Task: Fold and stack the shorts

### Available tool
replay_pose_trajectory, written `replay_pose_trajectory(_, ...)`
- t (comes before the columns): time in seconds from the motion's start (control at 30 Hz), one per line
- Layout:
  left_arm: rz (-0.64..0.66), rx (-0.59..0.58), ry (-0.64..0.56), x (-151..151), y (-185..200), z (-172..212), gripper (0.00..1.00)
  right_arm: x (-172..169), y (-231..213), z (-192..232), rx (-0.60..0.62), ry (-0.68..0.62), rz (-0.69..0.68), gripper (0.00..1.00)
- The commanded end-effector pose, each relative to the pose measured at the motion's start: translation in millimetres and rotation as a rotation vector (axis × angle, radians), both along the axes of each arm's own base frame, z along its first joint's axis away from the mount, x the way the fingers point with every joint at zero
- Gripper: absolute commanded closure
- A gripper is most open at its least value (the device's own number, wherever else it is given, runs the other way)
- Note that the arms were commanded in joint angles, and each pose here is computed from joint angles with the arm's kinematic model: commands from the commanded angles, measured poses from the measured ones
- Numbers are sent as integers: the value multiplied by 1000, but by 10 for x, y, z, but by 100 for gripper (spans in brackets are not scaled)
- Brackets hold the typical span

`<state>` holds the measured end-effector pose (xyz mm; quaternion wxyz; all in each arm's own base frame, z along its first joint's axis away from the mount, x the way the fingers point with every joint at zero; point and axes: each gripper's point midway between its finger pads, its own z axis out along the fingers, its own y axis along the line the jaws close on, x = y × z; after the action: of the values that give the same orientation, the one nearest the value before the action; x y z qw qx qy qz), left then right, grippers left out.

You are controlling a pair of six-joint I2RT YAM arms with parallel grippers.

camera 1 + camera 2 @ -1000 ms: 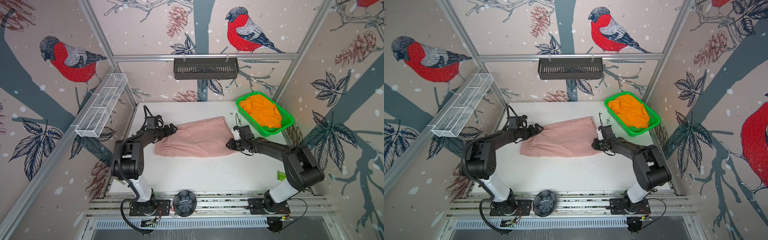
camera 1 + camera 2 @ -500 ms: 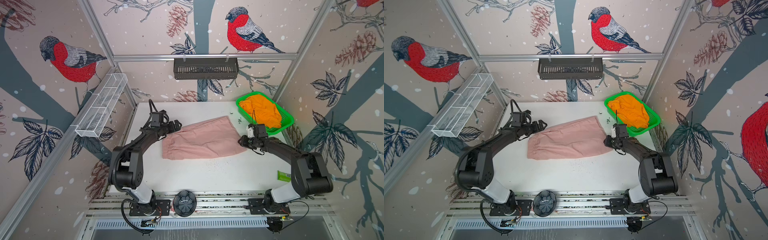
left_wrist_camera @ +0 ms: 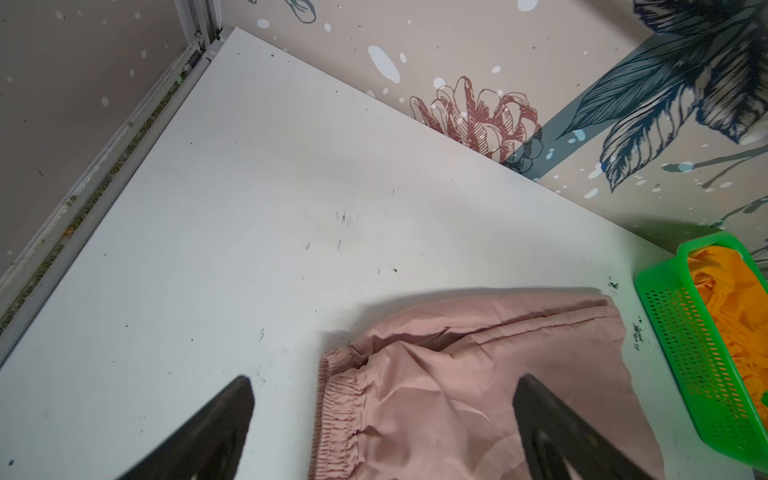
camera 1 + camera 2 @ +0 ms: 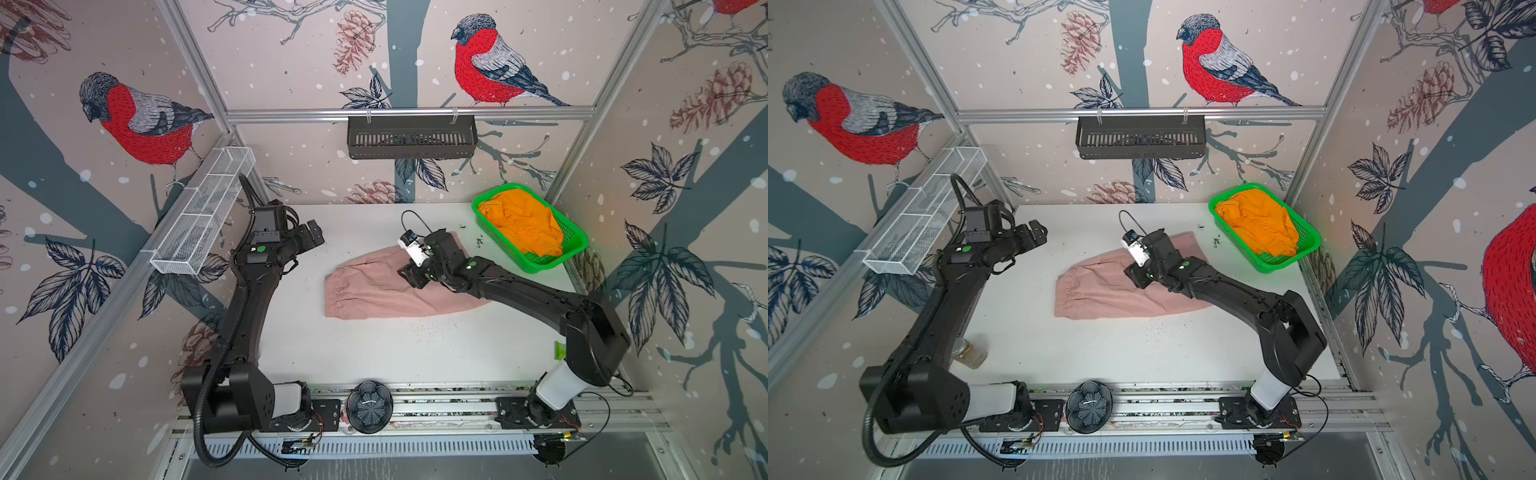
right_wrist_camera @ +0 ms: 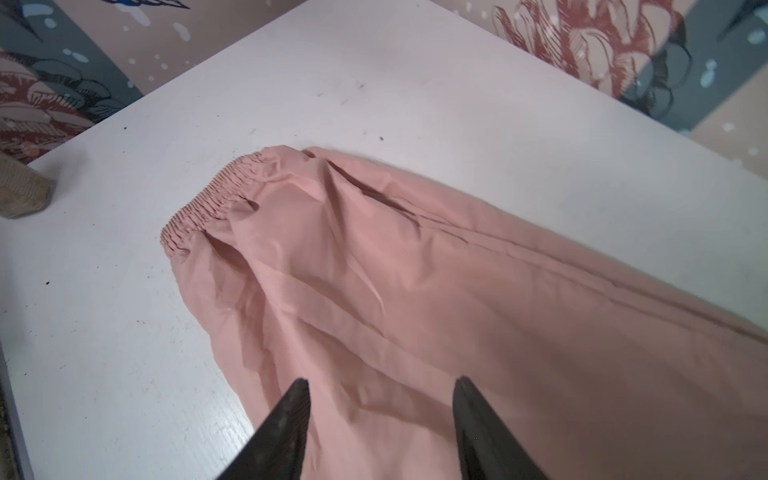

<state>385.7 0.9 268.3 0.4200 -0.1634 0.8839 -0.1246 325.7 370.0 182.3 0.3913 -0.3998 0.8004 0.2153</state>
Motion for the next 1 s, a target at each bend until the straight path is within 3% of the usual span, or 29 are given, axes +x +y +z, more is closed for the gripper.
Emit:
replay_pose_trajectory(0.0,-33,48,-1,-172,6,51,2,-78,397,24,-48,-100,116,42)
replay_pose_trajectory(0.33,1,103,57,-427,140,72,2,-636,1255,-382,-176,-185,347,29)
replay_pose_trajectory(0.5,23,-23,74,-476,294,-53,2,-798,1496,-685,-263,-258,404,26)
replay_pose_trajectory(0.6,13,-79,71,-489,319,-134,2,-839,1600,-875,-325,-287,434,24)
replay_pose_trajectory(0.97,30,-78,149,-587,347,-484,2,-744,1740,-1330,-488,-441,434,22)
